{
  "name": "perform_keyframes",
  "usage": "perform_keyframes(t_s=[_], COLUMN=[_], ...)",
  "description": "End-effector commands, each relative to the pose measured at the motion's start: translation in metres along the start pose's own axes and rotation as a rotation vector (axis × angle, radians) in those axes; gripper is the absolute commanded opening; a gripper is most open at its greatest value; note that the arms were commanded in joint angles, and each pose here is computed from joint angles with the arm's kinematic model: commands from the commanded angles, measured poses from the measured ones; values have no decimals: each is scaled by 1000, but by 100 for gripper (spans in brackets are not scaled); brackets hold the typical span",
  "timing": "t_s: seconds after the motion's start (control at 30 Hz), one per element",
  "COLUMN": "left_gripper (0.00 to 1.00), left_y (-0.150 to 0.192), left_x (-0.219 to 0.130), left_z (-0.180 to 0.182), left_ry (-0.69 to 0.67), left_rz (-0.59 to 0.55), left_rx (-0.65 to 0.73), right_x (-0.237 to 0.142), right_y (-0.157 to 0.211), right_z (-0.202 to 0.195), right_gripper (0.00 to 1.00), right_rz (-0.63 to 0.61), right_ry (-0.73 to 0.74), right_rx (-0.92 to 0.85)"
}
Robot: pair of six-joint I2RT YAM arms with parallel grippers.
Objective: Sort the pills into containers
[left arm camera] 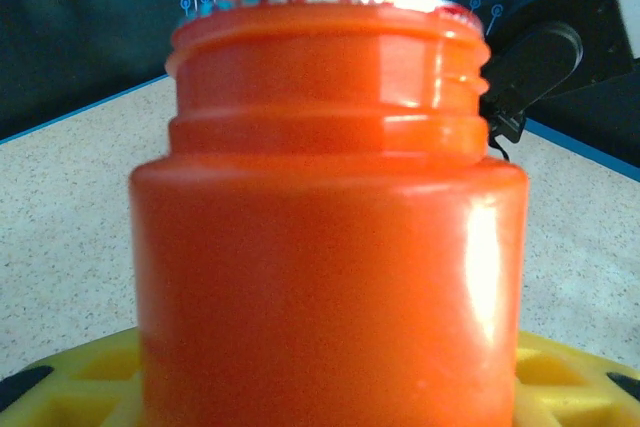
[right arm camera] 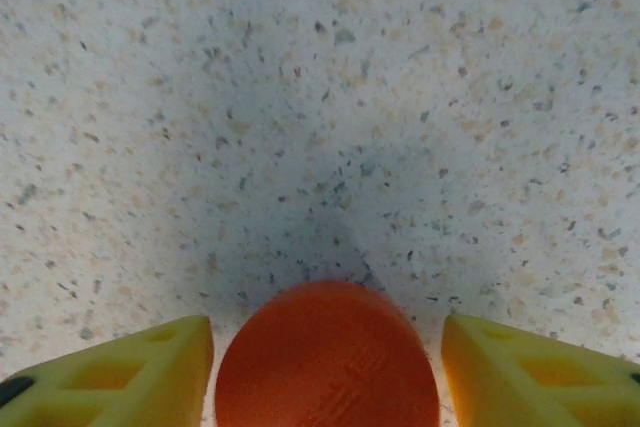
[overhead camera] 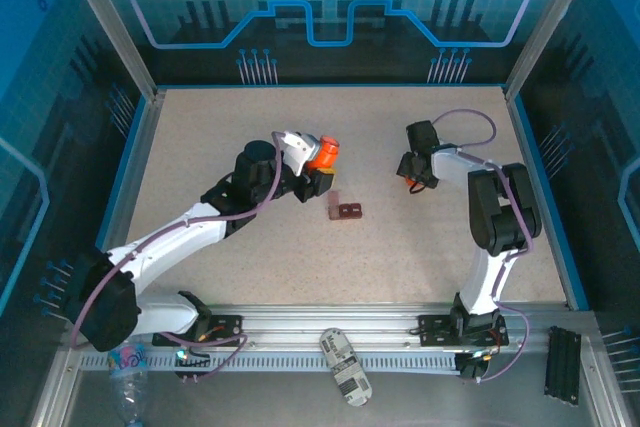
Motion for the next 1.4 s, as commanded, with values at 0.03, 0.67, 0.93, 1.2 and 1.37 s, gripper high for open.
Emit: perform_keyframes(t_s=[0.03,0.67,0.93,1.2,1.37], left_gripper=[0,0,0,0,0], left_y=[-15,-14,-6,6,20], left_x=[-11,-26,-27,-25,-23], left_z=[-4,-5,-2,5,9], left_ry=[5,-18,-26,-57,-67], left_rz=[-69,-67,-46,-25,33], left_rx=[-1,50,43,0,-11], right_x=[1,-126,-157,-162,-162], right_y=[11,-38,-23,6,27], right_z=[-5,-34,-21,10,39], right_gripper=[81,100,100,100,99], right_rz=[49,-239,-325,-290,-262], right_ry=[-7,155,-49,-292,-484], right_rx=[28,-40,-110,-149,-159])
Point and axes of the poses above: each hand's point on the last joint's axis, 136 mm out from that joint toward the fingers, its own x axis out along the fingers, its own z axis along the line the jaws close on, y = z × x, the point moved 4 cm from there along -x, back along the fingers, and after that the axes turned 14 degrees about -x, right-handed, at the moved point
